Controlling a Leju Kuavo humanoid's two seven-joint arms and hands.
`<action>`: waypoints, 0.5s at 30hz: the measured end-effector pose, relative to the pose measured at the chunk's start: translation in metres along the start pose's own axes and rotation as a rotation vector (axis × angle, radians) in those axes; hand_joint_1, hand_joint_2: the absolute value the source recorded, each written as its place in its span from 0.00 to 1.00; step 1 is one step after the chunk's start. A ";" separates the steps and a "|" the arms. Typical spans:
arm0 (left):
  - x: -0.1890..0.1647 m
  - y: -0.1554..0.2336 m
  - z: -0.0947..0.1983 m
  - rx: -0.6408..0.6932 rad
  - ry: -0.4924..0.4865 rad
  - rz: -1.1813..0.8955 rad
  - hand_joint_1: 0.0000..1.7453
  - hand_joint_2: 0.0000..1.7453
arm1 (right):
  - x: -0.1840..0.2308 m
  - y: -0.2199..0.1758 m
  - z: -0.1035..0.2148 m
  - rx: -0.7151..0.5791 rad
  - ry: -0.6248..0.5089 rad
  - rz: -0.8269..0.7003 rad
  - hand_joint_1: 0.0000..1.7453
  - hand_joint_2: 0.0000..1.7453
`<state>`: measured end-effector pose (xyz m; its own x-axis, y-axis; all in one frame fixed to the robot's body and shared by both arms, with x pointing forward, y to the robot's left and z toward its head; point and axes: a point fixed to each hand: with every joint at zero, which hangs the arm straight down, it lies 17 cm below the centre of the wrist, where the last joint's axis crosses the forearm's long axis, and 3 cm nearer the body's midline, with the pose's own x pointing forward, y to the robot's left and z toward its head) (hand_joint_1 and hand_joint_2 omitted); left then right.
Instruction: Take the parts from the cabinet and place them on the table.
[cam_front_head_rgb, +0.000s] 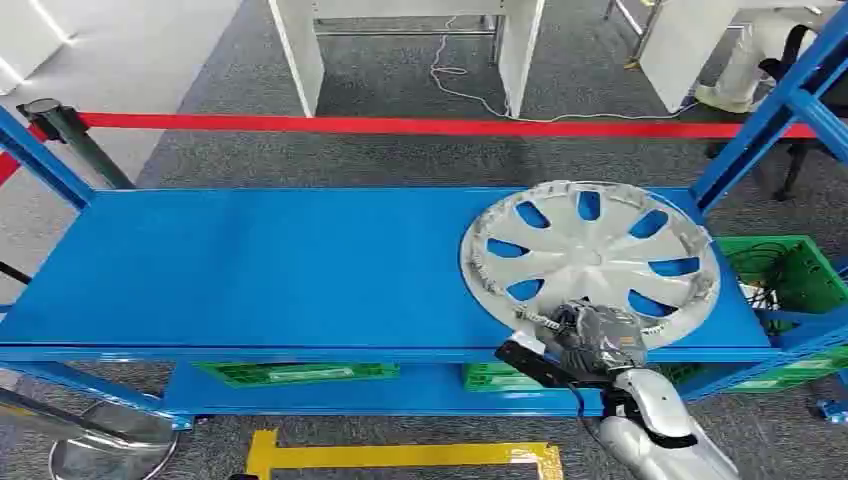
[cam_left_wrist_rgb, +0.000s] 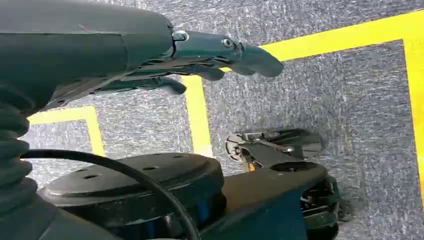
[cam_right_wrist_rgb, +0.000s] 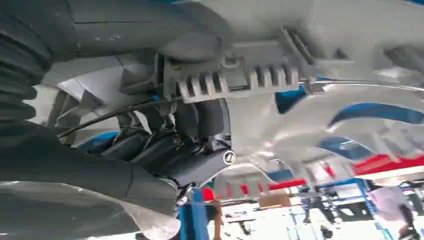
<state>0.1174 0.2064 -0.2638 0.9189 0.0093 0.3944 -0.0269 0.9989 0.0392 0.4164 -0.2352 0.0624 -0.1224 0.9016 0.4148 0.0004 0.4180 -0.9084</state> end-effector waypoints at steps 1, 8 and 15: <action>0.000 0.000 0.000 0.000 -0.001 0.001 0.00 1.00 | 0.000 0.000 0.000 -0.001 -0.001 -0.002 1.00 1.00; 0.001 0.003 0.000 0.005 -0.007 0.013 0.00 1.00 | 0.006 -0.005 0.001 -0.010 -0.026 -0.027 1.00 1.00; 0.001 0.004 0.000 0.010 -0.007 0.020 0.00 1.00 | 0.009 -0.008 0.001 -0.017 -0.035 -0.032 1.00 1.00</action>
<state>0.1182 0.2108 -0.2638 0.9155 0.0292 0.4013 -0.0494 0.9980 0.0400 0.4139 -0.2307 0.0730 -0.1569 0.8836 0.4412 0.0132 0.4485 -0.8937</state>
